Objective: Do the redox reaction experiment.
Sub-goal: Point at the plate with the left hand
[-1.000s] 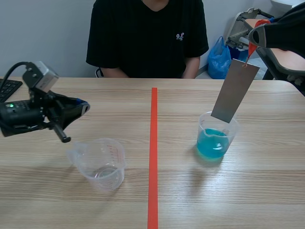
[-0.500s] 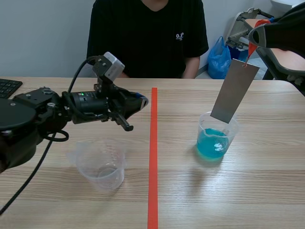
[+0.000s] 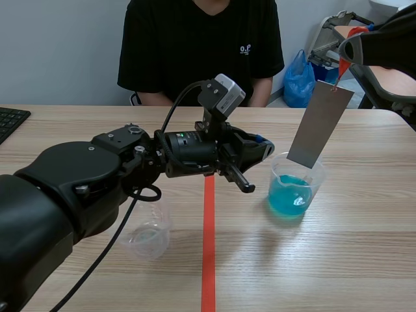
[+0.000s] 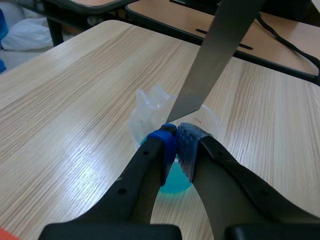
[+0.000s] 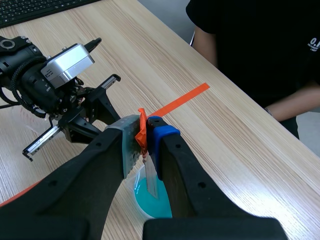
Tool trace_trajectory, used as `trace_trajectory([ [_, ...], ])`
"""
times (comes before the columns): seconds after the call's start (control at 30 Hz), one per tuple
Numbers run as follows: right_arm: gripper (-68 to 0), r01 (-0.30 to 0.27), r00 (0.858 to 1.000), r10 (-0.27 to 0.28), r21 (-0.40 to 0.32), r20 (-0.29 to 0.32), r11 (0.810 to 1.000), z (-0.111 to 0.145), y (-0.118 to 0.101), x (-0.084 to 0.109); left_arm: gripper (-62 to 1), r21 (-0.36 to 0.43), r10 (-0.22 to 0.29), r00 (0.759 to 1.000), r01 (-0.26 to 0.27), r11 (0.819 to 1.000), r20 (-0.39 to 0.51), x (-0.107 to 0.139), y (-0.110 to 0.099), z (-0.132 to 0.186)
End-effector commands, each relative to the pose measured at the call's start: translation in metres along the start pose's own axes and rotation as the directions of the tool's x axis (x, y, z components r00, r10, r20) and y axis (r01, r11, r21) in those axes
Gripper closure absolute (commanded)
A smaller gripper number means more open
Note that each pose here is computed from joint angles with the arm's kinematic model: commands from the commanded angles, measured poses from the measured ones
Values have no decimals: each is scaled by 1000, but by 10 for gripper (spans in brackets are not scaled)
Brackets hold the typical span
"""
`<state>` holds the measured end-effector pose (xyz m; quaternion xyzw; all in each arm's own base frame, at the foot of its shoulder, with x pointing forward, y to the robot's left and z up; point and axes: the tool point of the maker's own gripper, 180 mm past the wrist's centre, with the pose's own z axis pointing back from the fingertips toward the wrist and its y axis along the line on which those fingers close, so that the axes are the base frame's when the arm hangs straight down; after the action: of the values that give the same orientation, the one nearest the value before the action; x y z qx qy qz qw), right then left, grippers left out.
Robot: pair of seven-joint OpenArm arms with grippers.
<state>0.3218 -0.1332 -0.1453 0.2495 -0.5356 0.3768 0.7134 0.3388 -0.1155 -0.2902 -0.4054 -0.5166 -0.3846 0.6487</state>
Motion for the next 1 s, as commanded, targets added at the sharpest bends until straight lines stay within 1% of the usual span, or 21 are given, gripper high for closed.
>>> trace_trajectory([
  [0.0, -15, -28, 999, 28, -8, 31, 1000, 5, -3, 14, -36, -1, 3, 999, -3, 1000, 33, 10, 1, -3],
  [0.13, -15, -28, 999, 28, -8, 32, 1000, 5, -3, 14, -36, 2, 9, 1000, -9, 1000, 29, 7, 2, -2],
  [0.23, -15, -28, 999, 28, -8, 32, 1000, 5, -3, 14, -36, 9, 12, 999, -13, 1000, 45, 9, 5, 1],
  [0.4, -15, -28, 999, 29, -8, 32, 1000, 5, -3, 14, -36, 26, 33, 996, -35, 999, 78, 16, 11, 4],
  [0.53, -15, -30, 999, 30, -5, 32, 1000, 5, -3, 14, -36, 28, 30, 996, -33, 999, 88, 20, 14, 4],
  [0.73, -15, -30, 999, 30, -5, 32, 1000, 5, -3, 14, -36, 43, 27, 996, -31, 999, 87, 20, 16, 4],
  [0.83, -15, -30, 999, 30, -5, 31, 1000, 5, -3, 14, -36, 44, 37, 995, -42, 998, 98, 22, 17, 4],
  [0.97, -15, -30, 999, 30, -5, 31, 1000, 5, -3, 14, -36, 43, 38, 994, -42, 998, 98, 22, 17, 4],
])
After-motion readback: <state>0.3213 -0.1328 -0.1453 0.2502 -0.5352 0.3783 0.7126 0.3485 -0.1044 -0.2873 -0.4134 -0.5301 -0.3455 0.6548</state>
